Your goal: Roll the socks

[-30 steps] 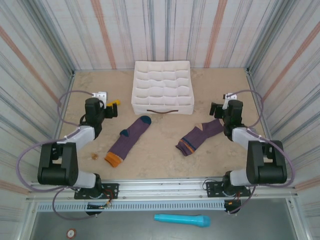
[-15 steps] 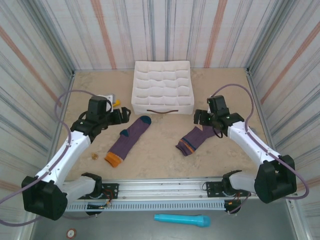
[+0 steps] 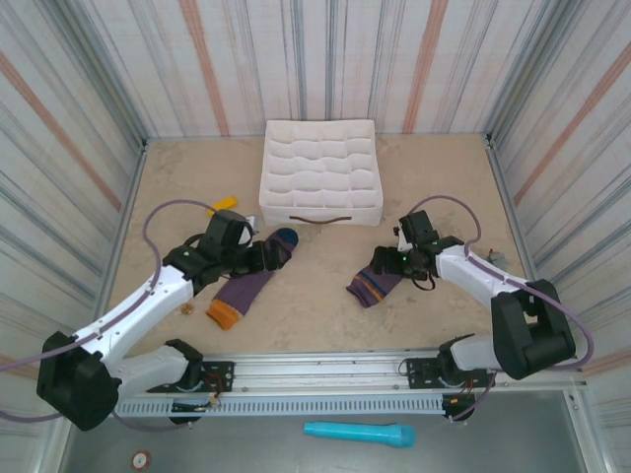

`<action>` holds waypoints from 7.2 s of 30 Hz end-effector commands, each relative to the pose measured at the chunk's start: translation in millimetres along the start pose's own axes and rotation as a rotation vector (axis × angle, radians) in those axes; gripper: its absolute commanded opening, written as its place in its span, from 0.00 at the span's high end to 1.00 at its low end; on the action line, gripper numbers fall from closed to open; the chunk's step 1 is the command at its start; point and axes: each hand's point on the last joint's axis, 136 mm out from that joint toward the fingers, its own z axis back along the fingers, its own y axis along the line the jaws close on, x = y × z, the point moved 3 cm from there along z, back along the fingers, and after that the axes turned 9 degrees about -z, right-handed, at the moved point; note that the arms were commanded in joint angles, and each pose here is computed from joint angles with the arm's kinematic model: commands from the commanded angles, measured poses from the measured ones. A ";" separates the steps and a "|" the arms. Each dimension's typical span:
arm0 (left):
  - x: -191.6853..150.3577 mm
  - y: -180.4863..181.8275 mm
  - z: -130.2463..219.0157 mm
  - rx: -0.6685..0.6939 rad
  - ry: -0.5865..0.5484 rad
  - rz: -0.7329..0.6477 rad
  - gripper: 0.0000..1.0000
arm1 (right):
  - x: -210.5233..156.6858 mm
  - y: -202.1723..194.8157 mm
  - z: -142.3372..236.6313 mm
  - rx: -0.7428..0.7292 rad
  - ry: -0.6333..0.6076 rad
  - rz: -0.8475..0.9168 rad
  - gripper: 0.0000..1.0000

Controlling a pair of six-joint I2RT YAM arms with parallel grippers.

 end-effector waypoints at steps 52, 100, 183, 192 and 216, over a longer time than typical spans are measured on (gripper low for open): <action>-47.2 -40.7 -140.9 -0.180 0.376 0.183 0.52 | -87.5 65.7 26.2 0.176 -0.151 0.388 0.04; -62.4 -55.2 -141.3 -0.195 0.407 0.331 1.00 | -105.4 104.0 -22.7 0.131 -0.063 0.637 0.39; -46.5 -22.5 -188.0 -0.095 0.251 0.223 0.84 | -52.9 67.2 -59.8 0.476 0.441 -0.149 1.00; -34.1 -28.5 -177.4 -0.045 0.274 0.184 1.00 | -45.5 67.7 -46.8 0.425 0.374 -0.068 0.73; -23.5 -25.8 -142.2 -0.094 0.380 0.294 1.00 | -75.3 115.2 29.0 -0.017 -0.339 0.813 0.30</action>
